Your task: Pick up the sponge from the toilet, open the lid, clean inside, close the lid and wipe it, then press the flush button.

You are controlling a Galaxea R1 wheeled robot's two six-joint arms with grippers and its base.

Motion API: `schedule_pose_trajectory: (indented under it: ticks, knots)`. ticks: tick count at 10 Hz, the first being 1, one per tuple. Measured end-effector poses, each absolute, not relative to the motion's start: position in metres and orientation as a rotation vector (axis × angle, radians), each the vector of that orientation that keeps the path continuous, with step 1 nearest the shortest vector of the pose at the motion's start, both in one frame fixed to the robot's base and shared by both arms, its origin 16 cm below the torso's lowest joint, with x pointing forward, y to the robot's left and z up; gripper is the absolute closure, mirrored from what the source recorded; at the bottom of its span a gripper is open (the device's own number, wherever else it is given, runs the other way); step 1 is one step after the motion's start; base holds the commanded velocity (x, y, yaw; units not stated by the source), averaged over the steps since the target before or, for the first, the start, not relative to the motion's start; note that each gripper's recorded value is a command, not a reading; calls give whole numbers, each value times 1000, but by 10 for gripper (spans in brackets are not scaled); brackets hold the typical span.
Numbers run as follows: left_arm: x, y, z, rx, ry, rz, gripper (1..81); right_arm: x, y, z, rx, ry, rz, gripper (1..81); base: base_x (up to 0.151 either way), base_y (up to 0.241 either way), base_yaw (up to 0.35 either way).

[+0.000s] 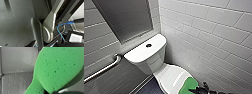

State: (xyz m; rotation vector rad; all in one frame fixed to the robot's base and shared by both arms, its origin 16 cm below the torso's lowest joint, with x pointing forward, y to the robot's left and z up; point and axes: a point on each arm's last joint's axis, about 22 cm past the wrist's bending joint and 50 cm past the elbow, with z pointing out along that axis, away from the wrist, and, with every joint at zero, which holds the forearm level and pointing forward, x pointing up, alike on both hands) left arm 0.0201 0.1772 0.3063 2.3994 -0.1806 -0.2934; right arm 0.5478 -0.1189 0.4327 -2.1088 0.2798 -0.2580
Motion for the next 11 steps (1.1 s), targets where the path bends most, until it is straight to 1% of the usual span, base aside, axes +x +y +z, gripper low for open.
schedule_pose_trajectory:
  ticks: [1,2,6,9,11]
  knots:
    - [21,177,305,2401,-182,-292,10,571,-99,425,-2115,248,-274,811,0,0,0]
    - [23,176,305,2400,-183,-288,10,590,-68,416,-2123,203,-267,811,0,0,0]
    - [24,179,300,2410,-187,-287,10,623,27,391,-2174,84,-212,811,0,0,0]
    - [24,179,300,2410,-187,-288,10,644,64,372,-2250,36,-223,811,0,0,0]
    - [24,180,300,2411,-187,-287,10,630,84,353,-2305,-21,-194,811,0,0,0]
